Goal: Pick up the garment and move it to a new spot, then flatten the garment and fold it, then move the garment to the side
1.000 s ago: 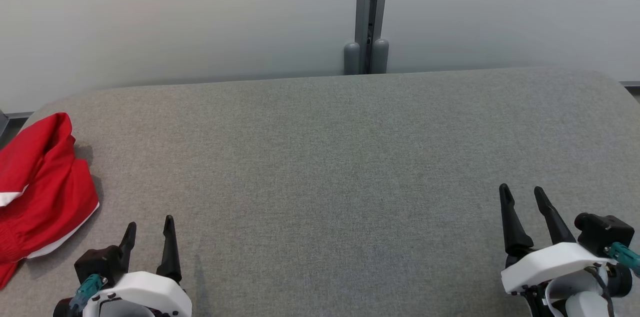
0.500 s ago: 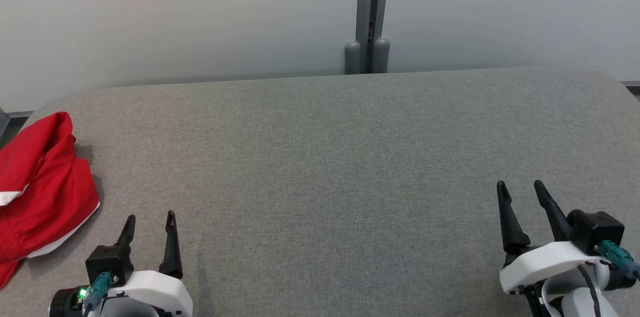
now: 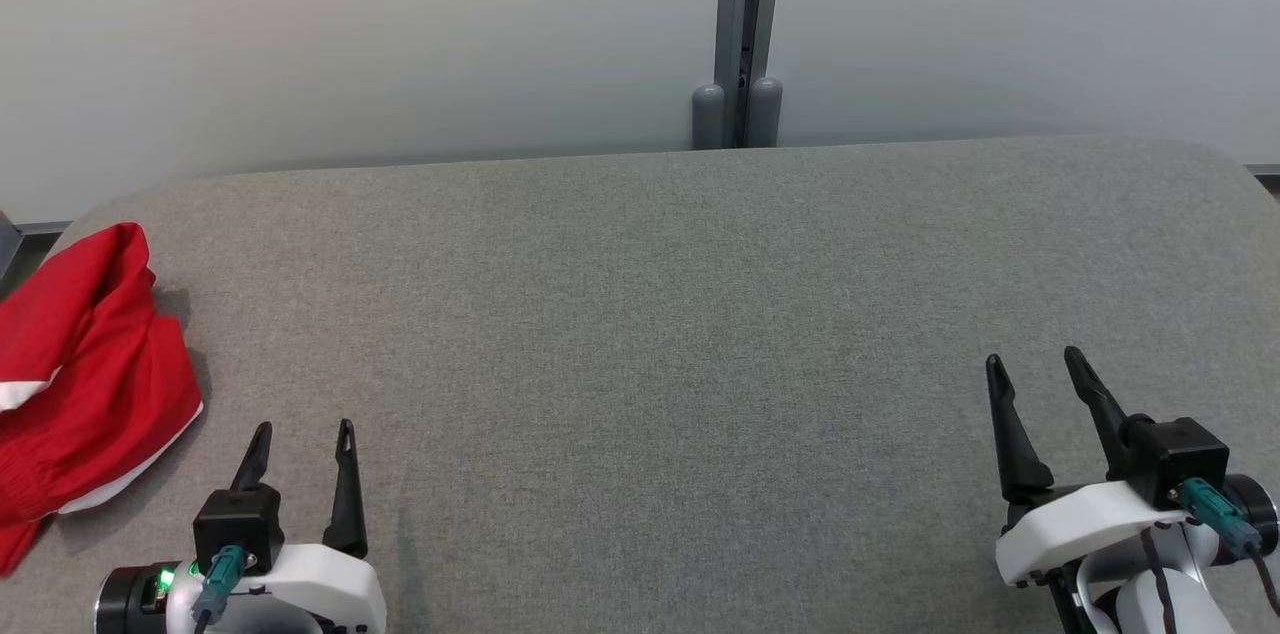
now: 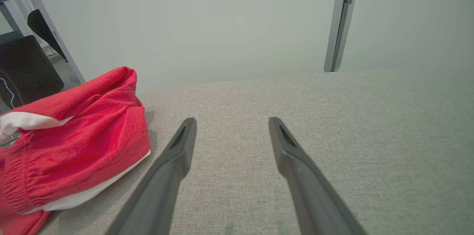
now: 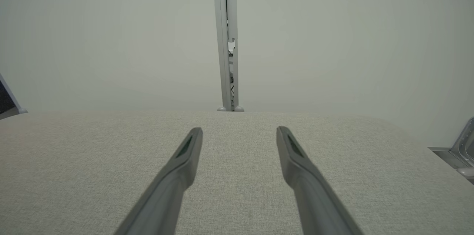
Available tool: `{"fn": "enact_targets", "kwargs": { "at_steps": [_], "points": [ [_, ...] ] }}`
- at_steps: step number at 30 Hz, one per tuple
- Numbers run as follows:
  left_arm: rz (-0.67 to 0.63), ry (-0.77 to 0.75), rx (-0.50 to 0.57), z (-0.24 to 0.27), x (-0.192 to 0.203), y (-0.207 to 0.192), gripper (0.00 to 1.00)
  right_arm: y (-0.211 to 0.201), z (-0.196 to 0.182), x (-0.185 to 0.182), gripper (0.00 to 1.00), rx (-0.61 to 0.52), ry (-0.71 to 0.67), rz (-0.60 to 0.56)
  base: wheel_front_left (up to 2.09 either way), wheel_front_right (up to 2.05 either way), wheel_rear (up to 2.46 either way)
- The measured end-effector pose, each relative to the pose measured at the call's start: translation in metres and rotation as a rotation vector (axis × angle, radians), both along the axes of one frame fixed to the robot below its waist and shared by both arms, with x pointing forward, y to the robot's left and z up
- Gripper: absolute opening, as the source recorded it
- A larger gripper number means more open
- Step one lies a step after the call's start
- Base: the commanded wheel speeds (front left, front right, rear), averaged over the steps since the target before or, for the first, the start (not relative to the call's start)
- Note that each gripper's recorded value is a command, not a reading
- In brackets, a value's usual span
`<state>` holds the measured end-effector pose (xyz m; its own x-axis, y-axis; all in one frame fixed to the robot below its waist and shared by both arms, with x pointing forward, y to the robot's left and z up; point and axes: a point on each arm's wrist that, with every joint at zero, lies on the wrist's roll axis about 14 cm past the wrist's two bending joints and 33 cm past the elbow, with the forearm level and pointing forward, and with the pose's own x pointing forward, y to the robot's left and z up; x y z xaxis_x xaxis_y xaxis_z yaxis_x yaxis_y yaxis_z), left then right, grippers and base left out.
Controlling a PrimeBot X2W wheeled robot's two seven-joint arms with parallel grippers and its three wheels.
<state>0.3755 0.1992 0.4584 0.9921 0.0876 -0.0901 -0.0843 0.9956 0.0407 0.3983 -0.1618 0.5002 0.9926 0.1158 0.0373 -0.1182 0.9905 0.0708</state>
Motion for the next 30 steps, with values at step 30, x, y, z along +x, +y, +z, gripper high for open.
{"fn": "enact_targets", "kwargs": {
  "at_steps": [30],
  "points": [
    [0.265,0.025,0.037,-0.008,-0.058,0.081,1.00,0.114,-0.010,0.018,1.00,-0.045,0.011,0.323,0.00,0.00,0.00]
  ]
}}
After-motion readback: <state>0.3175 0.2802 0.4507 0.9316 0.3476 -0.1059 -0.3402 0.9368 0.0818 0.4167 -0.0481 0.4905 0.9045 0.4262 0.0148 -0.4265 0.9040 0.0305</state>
